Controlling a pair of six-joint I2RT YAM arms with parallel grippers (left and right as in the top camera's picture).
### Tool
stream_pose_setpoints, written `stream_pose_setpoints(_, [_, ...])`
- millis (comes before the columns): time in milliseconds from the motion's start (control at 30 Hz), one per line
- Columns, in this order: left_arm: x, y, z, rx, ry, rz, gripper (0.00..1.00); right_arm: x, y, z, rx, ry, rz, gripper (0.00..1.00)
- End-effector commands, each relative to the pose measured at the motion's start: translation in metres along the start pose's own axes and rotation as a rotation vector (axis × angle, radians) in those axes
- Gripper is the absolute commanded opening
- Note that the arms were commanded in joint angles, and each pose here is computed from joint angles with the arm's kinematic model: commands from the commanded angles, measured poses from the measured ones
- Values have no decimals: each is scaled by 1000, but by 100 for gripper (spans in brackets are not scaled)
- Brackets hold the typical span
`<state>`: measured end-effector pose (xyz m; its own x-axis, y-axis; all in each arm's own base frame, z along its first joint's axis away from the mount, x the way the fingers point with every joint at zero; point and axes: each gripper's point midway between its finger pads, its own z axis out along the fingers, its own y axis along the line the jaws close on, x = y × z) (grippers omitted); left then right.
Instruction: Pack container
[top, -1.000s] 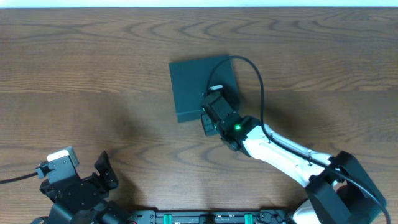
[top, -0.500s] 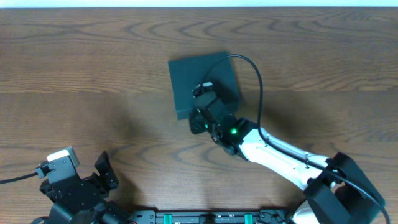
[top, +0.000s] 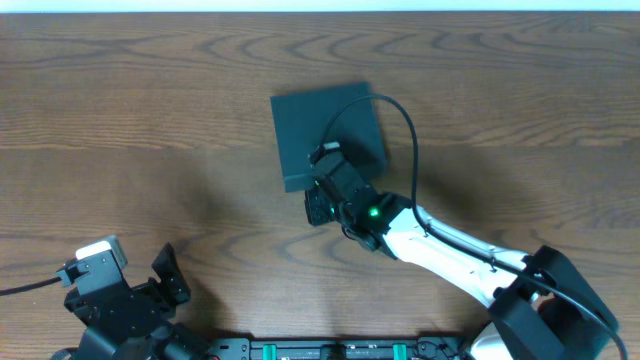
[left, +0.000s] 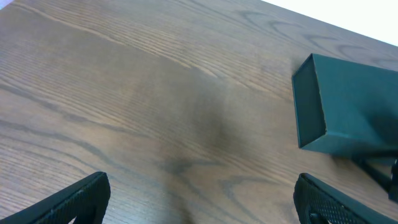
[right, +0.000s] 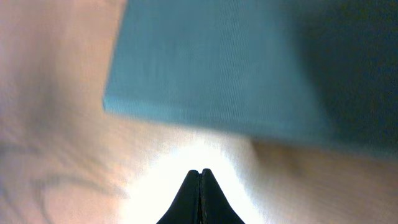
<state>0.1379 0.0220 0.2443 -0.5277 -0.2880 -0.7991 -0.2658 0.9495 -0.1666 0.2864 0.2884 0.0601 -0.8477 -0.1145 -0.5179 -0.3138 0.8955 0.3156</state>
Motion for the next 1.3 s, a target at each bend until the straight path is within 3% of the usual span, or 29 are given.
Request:
stream_pose_setpoints(0, [-1, 3, 0, -12, -10, -9, 95, 3, 17, 0, -48, 26, 4, 2])
stream_pose_setpoints(133, [-1, 3, 0, -12, -10, -9, 95, -16, -3, 1, 69, -74, 19, 2])
stream_pose_setpoints(267, [-1, 3, 0, -12, -10, -9, 95, -32, 0, 11, 35, -131, 35, 1])
stream_pose_setpoints(867, [-1, 3, 0, -12, -10, -9, 95, -56, 16, 28, 10, -156, 26, 1])
stream_pose_setpoints(1100, [-1, 3, 0, -12, -10, -9, 95, -82, 57, -35, -86, -268, -130, 1])
stream_pose_setpoints(1267, [-1, 3, 0, -12, -10, -9, 95, -111, 39, -85, -62, -364, -186, 1])
